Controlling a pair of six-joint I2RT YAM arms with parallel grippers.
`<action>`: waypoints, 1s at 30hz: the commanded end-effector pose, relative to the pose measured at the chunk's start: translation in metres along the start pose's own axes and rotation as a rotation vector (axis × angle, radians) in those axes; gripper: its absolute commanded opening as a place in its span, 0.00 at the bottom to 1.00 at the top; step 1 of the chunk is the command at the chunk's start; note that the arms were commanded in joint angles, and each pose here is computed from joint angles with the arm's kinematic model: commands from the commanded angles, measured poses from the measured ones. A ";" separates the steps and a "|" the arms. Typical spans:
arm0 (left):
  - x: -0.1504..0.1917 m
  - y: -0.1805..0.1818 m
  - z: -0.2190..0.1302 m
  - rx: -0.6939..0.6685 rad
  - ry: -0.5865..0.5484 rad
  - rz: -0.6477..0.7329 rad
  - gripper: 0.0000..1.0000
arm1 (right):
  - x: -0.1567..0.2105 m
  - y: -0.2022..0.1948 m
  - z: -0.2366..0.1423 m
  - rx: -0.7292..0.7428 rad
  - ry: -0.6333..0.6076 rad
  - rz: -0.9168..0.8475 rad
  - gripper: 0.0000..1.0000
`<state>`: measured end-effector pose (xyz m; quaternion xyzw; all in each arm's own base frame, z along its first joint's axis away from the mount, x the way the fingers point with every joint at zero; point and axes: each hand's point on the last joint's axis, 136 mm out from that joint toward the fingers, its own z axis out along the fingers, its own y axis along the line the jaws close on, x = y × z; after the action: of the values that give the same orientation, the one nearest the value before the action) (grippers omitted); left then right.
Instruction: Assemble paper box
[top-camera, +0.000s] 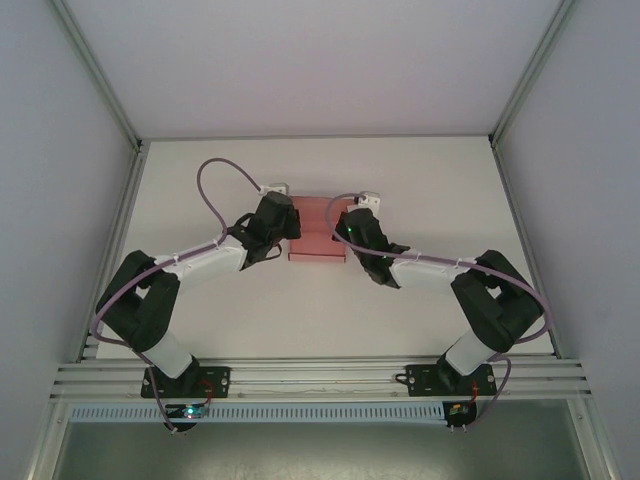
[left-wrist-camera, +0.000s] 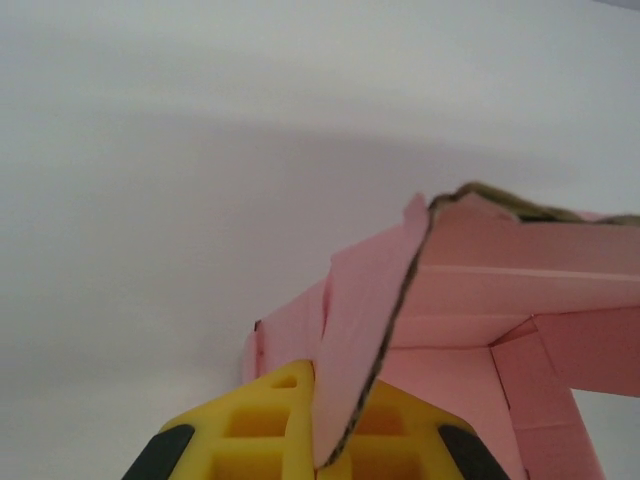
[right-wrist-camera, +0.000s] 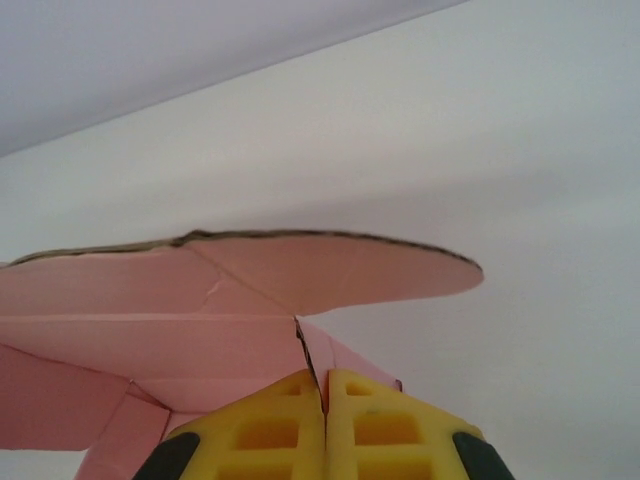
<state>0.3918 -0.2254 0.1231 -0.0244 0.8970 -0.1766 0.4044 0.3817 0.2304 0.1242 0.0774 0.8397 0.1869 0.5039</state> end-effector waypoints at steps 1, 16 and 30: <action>0.021 -0.023 -0.007 0.085 0.001 -0.023 0.00 | 0.010 0.020 -0.010 -0.081 -0.048 0.048 0.00; 0.102 0.000 -0.015 0.078 0.018 0.031 0.00 | 0.053 -0.004 -0.042 -0.064 -0.166 -0.076 0.00; 0.122 0.026 -0.041 0.010 0.019 0.103 0.05 | 0.069 -0.024 -0.067 -0.010 -0.206 -0.208 0.00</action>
<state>0.3070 -0.2314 0.0890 0.0048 0.8638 -0.2156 0.4554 0.2977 0.2252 0.0968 0.0148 0.7792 0.1667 0.6040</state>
